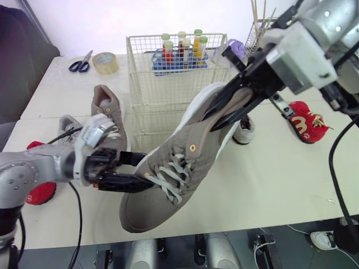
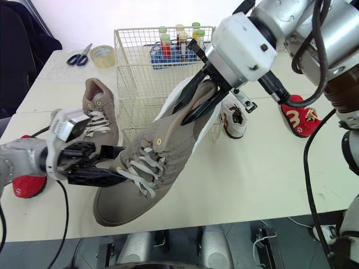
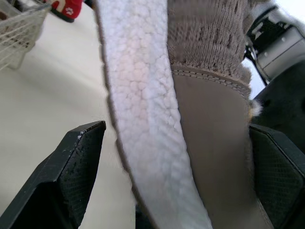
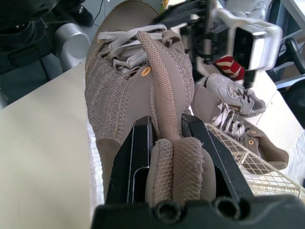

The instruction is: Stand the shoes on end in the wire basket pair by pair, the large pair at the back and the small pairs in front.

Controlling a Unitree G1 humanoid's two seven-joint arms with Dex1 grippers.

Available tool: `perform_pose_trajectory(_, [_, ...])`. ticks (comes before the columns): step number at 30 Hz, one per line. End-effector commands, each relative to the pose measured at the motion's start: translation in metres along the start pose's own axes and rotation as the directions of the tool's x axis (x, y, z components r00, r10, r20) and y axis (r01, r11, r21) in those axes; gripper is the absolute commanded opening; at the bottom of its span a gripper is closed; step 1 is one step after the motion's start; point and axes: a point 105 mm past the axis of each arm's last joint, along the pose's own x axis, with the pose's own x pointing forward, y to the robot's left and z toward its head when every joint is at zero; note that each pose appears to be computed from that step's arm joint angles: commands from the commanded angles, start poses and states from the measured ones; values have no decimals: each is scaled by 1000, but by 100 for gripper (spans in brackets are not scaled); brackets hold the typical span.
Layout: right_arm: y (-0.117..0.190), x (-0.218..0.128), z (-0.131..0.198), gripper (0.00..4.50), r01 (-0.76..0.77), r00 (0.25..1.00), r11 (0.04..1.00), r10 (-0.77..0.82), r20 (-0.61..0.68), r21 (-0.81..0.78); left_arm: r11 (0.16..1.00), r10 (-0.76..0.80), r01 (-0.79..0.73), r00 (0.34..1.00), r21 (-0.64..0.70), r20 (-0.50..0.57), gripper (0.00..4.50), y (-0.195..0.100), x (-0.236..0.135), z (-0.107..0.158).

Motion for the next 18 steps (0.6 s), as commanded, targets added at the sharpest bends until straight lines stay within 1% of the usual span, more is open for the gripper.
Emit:
perform_pose_trajectory(1, [-10,-11,12,36,37,999,998,-38,-16,-55,999,-2,3,1000,36,-14,424,2,15,-5])
perform_pose_trajectory(3, [-9,-11,11,36,37,999,998,-38,-17,-47,999,-4,3,1000,33,12,361,4,19,-6])
perform_pose_trajectory(5, [-8,-11,9,36,39,999,999,-39,-19,-27,999,1,-2,999,32,50,275,7,22,-5])
perform_pose_trajectory(6, [-7,-11,7,36,42,999,999,-42,-18,-11,999,4,-7,998,33,68,224,8,24,-5])
perform_pose_trajectory(8, [-1,-15,3,36,59,998,997,-58,-18,57,998,40,-47,990,49,133,165,13,28,-2])
perform_pose_trajectory(9, [0,-18,2,83,80,997,992,-79,-9,95,996,56,-67,983,56,174,142,15,30,2])
perform_pose_trajectory(11, [1,-24,-1,174,120,993,981,-121,-1,151,994,76,-92,973,65,218,113,17,32,6])
perform_pose_trajectory(12, [0,-30,-4,228,157,987,971,-158,-13,179,993,82,-100,968,68,238,113,16,34,7])
perform_pose_trajectory(14, [-7,-50,-15,332,318,948,916,-313,-61,243,990,93,-118,955,72,283,113,14,37,10])
perform_pose_trajectory(16, [-11,-82,-28,428,518,854,791,-500,-143,325,987,109,-139,944,77,310,113,11,38,12])
perform_pose_trajectory(17, [-11,-102,-37,428,621,778,688,-601,-184,375,984,122,-156,940,83,318,113,10,39,12])
perform_pose_trajectory(18, [-7,-118,-44,428,687,710,591,-672,-213,423,981,131,-169,936,91,327,113,9,40,14])
